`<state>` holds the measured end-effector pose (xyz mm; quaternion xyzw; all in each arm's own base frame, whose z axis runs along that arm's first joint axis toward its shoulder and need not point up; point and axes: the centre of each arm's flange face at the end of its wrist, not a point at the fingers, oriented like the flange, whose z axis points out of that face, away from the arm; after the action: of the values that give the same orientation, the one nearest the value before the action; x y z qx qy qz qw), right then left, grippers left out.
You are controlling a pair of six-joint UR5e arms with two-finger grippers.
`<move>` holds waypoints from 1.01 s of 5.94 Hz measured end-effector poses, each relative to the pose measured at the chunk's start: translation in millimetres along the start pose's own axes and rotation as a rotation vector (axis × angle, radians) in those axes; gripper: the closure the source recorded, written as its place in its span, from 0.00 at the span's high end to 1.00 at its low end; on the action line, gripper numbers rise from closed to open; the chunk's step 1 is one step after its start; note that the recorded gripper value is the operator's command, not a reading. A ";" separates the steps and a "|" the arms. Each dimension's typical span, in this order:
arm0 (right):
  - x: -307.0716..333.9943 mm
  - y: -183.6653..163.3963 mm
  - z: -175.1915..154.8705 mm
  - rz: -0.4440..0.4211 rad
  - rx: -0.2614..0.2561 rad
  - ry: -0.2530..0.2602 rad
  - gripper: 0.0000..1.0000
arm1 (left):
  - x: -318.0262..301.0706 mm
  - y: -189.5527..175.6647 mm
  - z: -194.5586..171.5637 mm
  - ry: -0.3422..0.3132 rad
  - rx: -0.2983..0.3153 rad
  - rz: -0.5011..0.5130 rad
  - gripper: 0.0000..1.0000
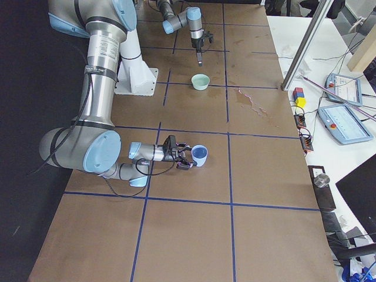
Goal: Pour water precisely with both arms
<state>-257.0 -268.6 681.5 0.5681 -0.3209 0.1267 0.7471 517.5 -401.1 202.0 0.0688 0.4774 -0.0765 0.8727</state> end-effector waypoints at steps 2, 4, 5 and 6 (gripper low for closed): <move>-3.5 -5.6 9.0 0.023 0.012 0.006 0.98 | 0.2 0.1 -0.4 0.001 0.001 0.000 1.00; -0.7 -10.1 14.1 0.032 0.015 0.013 0.98 | 0.2 0.0 -0.4 0.001 0.001 0.000 1.00; 0.3 -11.0 15.0 0.032 0.016 0.015 0.98 | 0.2 0.0 -0.4 0.001 0.002 0.000 1.00; 0.8 -11.4 15.4 0.032 0.016 0.017 0.98 | -0.2 0.0 -0.3 0.000 0.002 0.000 1.00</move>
<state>-255.2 -286.7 675.5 0.5678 -0.3227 0.1462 0.7430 517.1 -401.1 202.0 0.0698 0.4773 -0.0769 0.8726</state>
